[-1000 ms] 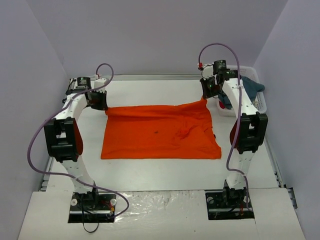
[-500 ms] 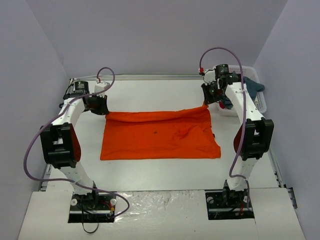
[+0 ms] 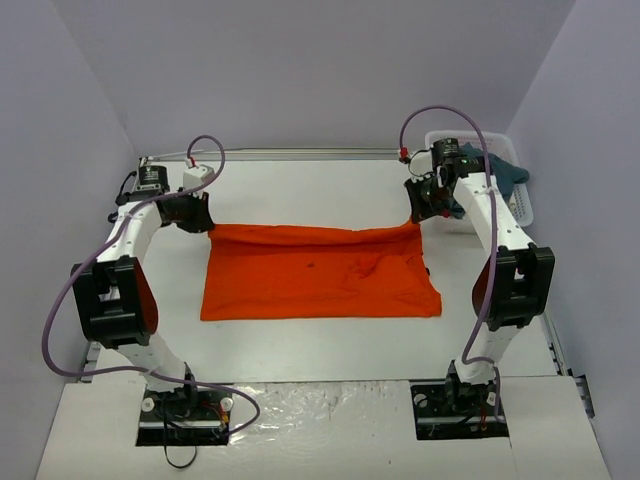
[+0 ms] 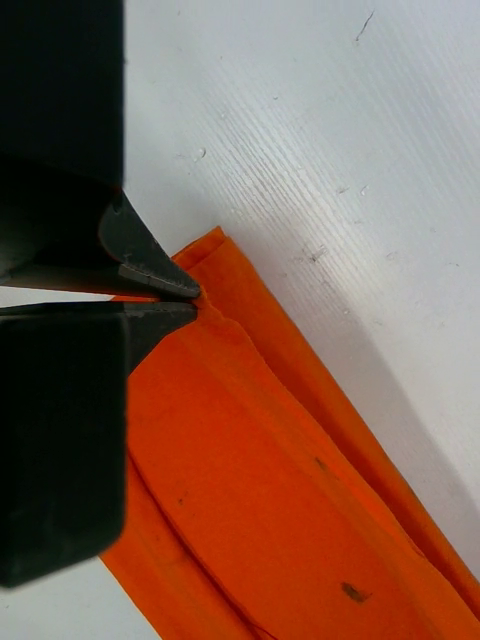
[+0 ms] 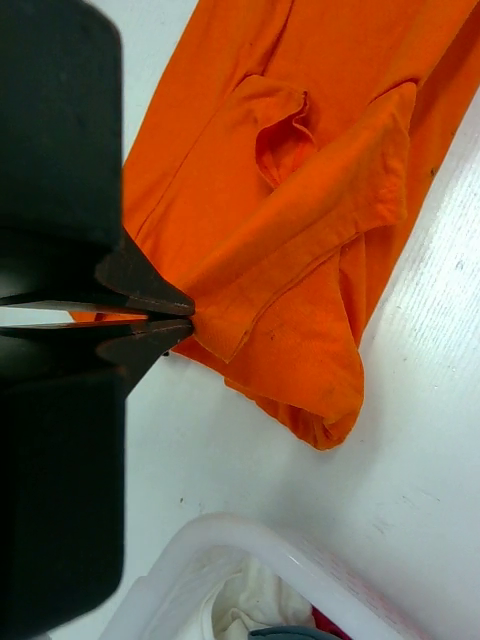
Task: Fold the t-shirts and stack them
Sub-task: Fold the other side of the tshirt into a rectangle
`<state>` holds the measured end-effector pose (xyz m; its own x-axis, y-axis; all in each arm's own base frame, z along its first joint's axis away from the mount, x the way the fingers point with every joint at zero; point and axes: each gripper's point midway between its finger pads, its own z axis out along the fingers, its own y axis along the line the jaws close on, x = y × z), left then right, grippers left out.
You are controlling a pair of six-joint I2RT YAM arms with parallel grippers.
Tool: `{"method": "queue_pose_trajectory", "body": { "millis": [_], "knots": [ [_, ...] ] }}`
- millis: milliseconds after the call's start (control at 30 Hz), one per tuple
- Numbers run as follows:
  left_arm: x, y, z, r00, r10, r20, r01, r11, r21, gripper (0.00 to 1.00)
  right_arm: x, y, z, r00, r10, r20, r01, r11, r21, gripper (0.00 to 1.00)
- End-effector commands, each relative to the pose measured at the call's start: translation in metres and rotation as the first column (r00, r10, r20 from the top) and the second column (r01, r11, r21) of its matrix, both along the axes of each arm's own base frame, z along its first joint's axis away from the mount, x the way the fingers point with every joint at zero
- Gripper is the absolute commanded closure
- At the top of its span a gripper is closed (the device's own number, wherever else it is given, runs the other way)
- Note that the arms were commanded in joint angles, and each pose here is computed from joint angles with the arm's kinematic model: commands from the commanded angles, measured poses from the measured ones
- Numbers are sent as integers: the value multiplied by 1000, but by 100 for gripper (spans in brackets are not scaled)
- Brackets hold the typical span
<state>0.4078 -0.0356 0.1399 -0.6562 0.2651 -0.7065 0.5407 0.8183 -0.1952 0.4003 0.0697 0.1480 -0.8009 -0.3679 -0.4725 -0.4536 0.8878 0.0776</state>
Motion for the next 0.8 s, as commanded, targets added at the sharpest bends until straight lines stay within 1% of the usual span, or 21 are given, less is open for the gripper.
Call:
{"method": "queue_pose_trajectory", "body": {
  "millis": [0, 233, 467, 767],
  "knots": [
    [-10, -1, 21, 998, -40, 57, 40, 999, -9, 98, -18, -3, 19, 1000, 13, 18, -13, 1000, -15, 100],
    [-21, 1, 17, 997, -61, 49, 61, 998, -1, 98, -29, -5, 23, 1000, 24, 12, -23, 1000, -21, 100],
    [-30, -1, 16, 996, -79, 50, 79, 997, 0, 98, -44, -5, 16, 998, 46, -31, -46, 999, -18, 100],
    [-48, -2, 10, 993, -113, 45, 112, 993, 23, 98, -71, -5, 2, 992, 80, -93, -82, 996, -17, 100]
  ]
}}
